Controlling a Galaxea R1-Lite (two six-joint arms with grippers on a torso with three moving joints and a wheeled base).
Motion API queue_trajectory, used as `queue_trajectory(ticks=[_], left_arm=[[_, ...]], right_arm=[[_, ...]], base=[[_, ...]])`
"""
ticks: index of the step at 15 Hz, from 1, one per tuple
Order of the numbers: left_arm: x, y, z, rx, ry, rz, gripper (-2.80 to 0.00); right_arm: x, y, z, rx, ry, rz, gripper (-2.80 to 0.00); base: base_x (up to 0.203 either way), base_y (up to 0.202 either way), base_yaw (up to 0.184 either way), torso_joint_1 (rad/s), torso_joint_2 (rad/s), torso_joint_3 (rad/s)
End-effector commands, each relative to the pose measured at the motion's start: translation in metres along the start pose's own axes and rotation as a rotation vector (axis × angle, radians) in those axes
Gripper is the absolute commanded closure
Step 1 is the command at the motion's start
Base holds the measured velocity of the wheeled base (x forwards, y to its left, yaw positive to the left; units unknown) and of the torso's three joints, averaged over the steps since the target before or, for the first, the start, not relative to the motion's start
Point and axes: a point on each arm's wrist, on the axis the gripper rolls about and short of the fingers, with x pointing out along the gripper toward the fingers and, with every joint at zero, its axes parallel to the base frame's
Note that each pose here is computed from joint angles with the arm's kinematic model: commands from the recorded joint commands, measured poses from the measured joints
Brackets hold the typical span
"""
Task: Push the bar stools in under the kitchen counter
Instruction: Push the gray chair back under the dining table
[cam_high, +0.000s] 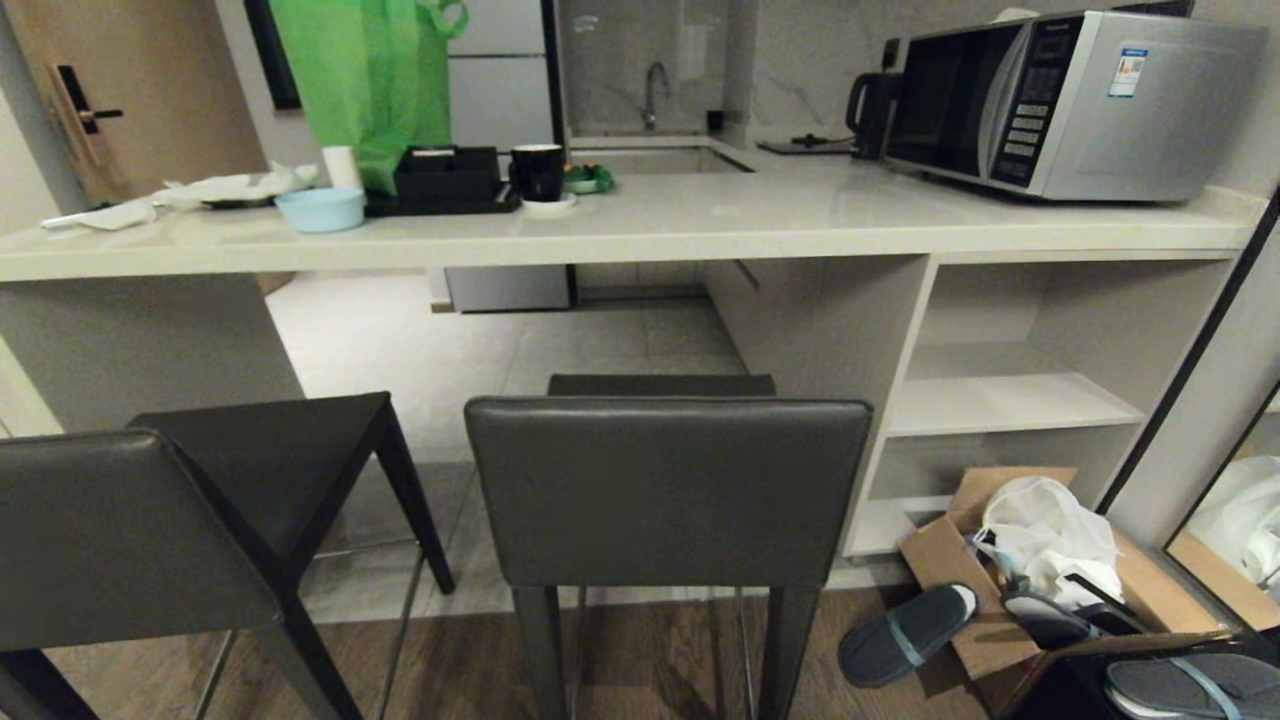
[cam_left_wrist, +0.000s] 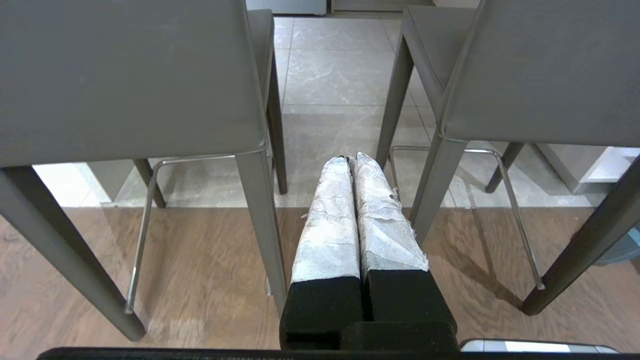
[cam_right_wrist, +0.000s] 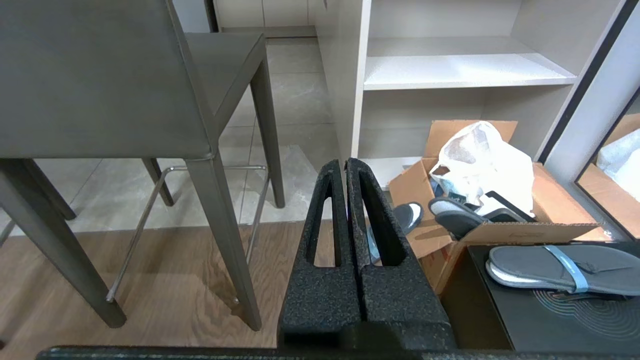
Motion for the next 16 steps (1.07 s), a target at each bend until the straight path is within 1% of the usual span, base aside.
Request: queue_trajectory(ticks=[1,3,5,16], left_arm=[[0.0,0.0,-0.0001,0.0,0.001,0.0,0.0],[0.0,0.0,-0.0001,0.0,0.001,0.0,0.0],[0.0,0.0,-0.0002,0.0,0.003,0.0,0.0],[0.0,0.0,-0.0002,0.001,0.002,-0.001,0.0]], right_arm=[[0.0,0.0,0.0003,0.0,0.0,0.001,0.0],[0.0001,0.0,0.0,0.0,0.001,0.001,0.0],[0.0001,0.0,0.0,0.0,0.001,0.001,0.0],[0.0001,0.0,0.0,0.0,0.001,0.001,0.0]], base=[[0.0,0.0,0.0,0.0,0.0,0.0],[0.003,0.035,-0.002,0.003,0.0,0.001],[0.002,0.143,-0.003,0.004,0.0,0.0],[0.0,0.198,-0.002,0.002,0.0,0.002]])
